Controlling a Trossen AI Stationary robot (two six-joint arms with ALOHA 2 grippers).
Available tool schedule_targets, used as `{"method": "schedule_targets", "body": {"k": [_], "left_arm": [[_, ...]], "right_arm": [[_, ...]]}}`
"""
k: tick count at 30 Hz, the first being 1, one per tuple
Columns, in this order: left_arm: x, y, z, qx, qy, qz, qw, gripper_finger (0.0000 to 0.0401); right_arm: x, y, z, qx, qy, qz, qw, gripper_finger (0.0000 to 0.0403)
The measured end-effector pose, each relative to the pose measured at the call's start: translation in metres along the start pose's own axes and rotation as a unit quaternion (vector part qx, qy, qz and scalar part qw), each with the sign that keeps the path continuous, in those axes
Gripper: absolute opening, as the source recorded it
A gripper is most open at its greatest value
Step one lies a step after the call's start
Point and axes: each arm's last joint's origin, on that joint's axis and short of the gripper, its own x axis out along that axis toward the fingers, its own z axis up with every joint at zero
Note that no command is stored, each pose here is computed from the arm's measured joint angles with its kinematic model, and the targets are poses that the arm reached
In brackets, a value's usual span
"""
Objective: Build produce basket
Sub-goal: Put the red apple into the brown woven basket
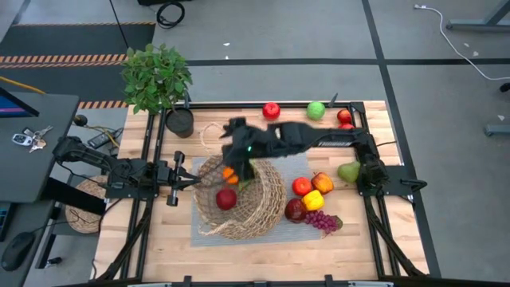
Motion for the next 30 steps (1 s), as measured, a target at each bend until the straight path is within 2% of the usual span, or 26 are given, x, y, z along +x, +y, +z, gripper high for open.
{"method": "schedule_targets", "body": {"k": [6, 14, 30], "left_arm": [[0.000, 0.000, 0.000, 0.000, 0.000, 0.000, 1.000, 0.0029], [0.000, 0.000, 0.000, 0.000, 0.000, 0.000, 1.000, 0.0035], [0.000, 0.000, 0.000, 0.000, 0.000, 0.000, 1.000, 0.0034]], "right_arm": [[-0.014, -0.025, -0.015, 0.035, 0.033, -0.003, 0.999, 0.0377], [-0.012, -0.047, -0.040, 0.069, 0.108, -0.005, 0.992, 0.0351], [-0.013, -0.080, -0.071, 0.124, 0.183, -0.030, 0.975, 0.0348]]}}
